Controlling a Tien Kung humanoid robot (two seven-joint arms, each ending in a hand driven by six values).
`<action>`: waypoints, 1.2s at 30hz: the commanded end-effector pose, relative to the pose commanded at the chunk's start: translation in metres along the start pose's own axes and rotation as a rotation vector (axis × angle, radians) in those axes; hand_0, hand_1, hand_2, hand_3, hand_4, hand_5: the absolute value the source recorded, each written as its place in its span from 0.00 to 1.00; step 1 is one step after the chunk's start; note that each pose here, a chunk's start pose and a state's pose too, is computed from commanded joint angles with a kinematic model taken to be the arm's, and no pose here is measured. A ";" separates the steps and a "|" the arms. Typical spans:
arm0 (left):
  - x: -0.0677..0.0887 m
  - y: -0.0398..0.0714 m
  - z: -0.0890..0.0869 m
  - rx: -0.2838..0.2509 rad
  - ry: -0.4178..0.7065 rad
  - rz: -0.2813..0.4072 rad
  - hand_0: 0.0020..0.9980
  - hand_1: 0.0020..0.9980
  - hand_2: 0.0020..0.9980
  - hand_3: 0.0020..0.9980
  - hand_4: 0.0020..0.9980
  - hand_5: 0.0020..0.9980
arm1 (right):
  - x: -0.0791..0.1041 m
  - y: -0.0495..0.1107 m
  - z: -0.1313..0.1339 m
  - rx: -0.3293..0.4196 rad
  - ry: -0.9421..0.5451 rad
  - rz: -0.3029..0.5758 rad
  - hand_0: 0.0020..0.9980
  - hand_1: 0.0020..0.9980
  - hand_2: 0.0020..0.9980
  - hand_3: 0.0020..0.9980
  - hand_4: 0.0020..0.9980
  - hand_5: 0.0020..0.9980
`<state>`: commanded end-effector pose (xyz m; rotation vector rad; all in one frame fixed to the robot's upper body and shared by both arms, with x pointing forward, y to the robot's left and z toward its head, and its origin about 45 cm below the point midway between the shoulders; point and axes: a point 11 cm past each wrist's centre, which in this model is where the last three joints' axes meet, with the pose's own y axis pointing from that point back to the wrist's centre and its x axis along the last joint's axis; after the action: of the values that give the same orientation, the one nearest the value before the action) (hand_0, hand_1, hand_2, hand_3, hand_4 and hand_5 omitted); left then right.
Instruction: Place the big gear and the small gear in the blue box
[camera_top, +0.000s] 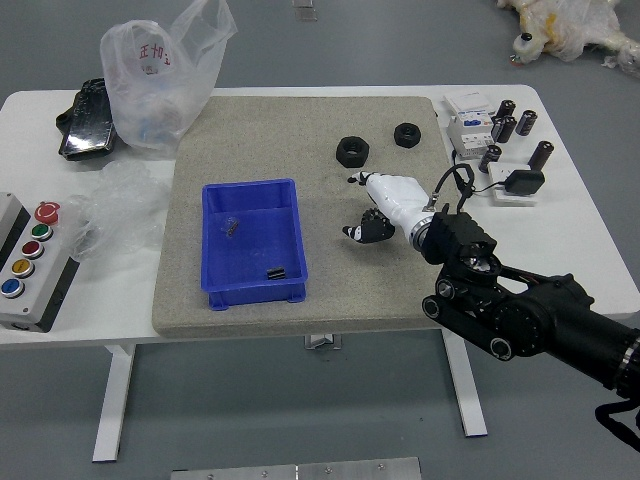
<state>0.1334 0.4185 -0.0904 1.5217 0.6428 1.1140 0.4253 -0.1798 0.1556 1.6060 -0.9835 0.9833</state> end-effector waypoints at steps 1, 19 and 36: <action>0.000 0.000 0.000 0.000 0.000 0.000 0.71 0.54 0.54 0.70 0.72 0.59 | -0.002 0.000 0.003 -0.010 0.009 -0.008 0.37 0.75 0.85 0.88 0.88 0.34; 0.000 0.000 0.002 -0.006 0.001 -0.002 0.71 0.54 0.54 0.70 0.72 0.59 | -0.021 0.002 0.015 -0.039 -0.014 -0.029 0.29 0.46 0.29 0.35 0.14 0.02; -0.001 0.000 0.002 -0.006 -0.001 -0.003 0.71 0.54 0.54 0.70 0.72 0.59 | 0.028 0.039 -0.107 0.338 0.006 0.173 0.44 0.60 0.58 0.44 0.25 0.00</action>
<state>0.1346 0.4170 -0.0906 1.5156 0.6403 1.1122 0.3842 -0.0875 0.2151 1.8128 -1.0036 1.3287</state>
